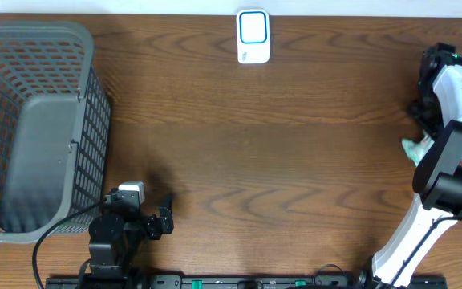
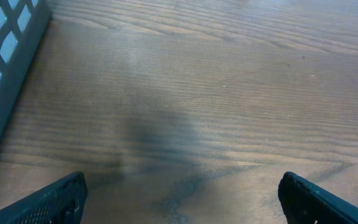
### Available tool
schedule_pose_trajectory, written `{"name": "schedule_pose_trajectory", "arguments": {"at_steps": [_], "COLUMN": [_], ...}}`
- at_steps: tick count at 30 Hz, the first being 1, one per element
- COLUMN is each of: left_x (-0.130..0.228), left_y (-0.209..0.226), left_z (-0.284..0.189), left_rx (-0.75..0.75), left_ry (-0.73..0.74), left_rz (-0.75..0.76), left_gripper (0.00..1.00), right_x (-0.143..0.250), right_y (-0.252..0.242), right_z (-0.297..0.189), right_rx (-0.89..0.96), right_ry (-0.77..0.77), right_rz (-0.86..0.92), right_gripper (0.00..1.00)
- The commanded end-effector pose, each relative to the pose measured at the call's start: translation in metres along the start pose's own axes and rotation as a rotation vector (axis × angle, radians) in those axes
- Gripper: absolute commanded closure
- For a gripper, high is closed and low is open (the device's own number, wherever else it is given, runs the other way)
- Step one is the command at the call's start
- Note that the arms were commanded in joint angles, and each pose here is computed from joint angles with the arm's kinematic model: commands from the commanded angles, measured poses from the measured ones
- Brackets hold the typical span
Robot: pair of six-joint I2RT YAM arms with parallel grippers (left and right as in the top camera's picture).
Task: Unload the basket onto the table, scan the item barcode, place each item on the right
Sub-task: 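Carry the wipes pack right and drop it beside the other items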
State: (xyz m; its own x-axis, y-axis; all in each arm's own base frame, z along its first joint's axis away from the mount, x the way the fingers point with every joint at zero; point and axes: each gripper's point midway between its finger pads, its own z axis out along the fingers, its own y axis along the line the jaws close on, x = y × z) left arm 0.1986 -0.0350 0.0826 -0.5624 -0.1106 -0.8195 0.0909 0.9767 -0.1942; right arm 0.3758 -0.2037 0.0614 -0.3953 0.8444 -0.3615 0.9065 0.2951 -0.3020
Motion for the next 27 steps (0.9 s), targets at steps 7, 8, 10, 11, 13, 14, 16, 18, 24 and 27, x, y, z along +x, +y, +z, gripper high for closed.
{"name": "schedule_pose_trajectory", "arguments": {"at_steps": [7,8,10,11,13,14,16,18,24,27], "left_x": [0.005,0.005,0.005,0.005,0.005,0.005,0.005,0.005,0.005,0.005], "left_y": [0.000,0.000,0.000,0.000,0.000,0.000,0.000,0.000,0.000,0.000], "left_z": [0.002,0.002,0.002,0.002,0.002,0.002,0.002,0.002,0.002,0.002], "left_rx": [0.008,0.008,0.008,0.008,0.008,0.008,0.008,0.008,0.008,0.008], "left_ry": [0.014,0.014,0.014,0.014,0.014,0.014,0.014,0.014,0.014,0.014], "left_rz": [-0.012,-0.012,-0.012,-0.012,-0.012,-0.012,-0.012,-0.012,-0.012,-0.012], "left_gripper": [0.02,0.02,0.02,0.02,0.02,0.02,0.02,0.02,0.02,0.02], "right_x": [-0.021,-0.017,-0.008,-0.003,0.009,0.016,0.035,0.049,0.068,0.070], "right_y": [-0.006,-0.006,-0.015,-0.021,-0.036,-0.046,-0.069,-0.089,-0.150,-0.178], "right_z": [-0.145,-0.165,-0.209,-0.229,-0.269,-0.287,-0.316,-0.338,-0.388,-0.400], "right_rx": [-0.349,-0.415,-0.533,-0.578,-0.661,-0.695,-0.751,-0.811,-0.990,-1.043], "right_ry": [-0.031,-0.035,-0.076,-0.107,-0.184,-0.220,-0.262,-0.293,-0.410,-0.454], "right_rz": [-0.011,-0.044,-0.096,-0.124,-0.198,-0.238,-0.276,-0.295,-0.276,-0.244], "right_gripper": [0.01,0.01,0.01,0.01,0.01,0.01,0.01,0.01,0.01,0.01]}}
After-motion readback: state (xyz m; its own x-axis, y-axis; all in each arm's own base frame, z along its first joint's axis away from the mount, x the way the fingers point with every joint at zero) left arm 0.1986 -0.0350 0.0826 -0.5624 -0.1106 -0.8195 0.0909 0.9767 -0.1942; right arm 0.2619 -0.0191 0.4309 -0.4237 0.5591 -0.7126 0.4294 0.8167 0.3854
